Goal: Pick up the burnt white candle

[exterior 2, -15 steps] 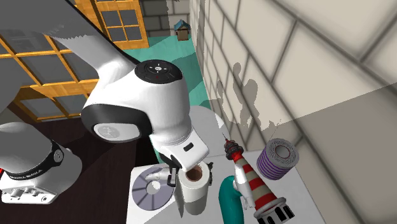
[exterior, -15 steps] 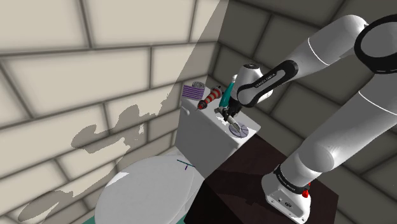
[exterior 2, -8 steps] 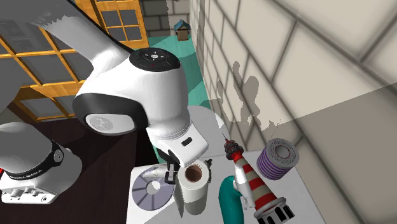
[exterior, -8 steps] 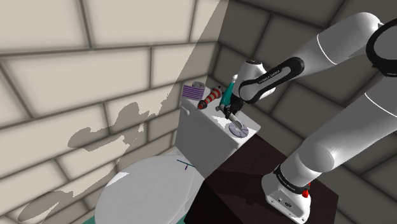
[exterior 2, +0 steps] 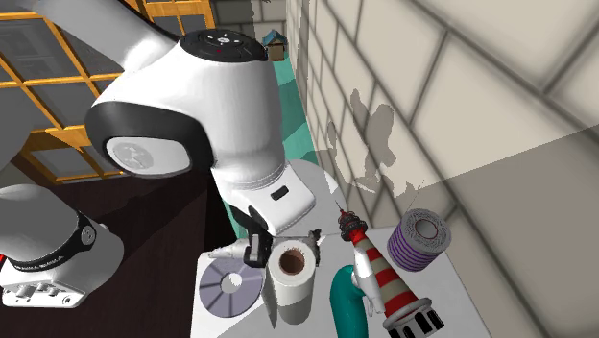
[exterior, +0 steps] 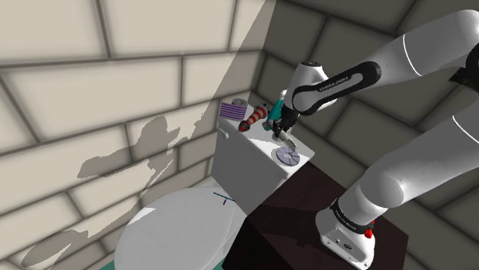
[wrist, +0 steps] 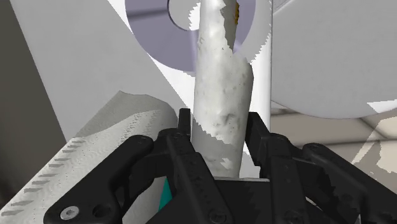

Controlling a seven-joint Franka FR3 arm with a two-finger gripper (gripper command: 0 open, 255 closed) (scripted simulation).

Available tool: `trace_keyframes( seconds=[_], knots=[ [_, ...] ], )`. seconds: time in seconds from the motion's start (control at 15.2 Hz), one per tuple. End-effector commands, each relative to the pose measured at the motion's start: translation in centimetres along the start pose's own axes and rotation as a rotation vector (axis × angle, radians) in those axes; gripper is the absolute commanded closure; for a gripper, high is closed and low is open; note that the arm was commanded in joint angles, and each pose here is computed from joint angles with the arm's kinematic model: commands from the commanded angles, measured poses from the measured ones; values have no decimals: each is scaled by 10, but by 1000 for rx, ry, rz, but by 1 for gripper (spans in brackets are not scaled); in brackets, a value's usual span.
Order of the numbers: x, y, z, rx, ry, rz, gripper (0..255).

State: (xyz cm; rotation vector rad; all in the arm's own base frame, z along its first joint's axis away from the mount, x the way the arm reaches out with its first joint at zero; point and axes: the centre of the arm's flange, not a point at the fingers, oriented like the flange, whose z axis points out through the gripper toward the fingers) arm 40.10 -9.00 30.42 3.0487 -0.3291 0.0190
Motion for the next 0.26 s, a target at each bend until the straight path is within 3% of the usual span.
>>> trace_keyframes(
  seconds=[0.0, 0.2],
  knots=[
    [1, 2, -11, 0, 0, 0, 255],
    [1, 2, -17, 0, 0, 0, 255]
  ],
)
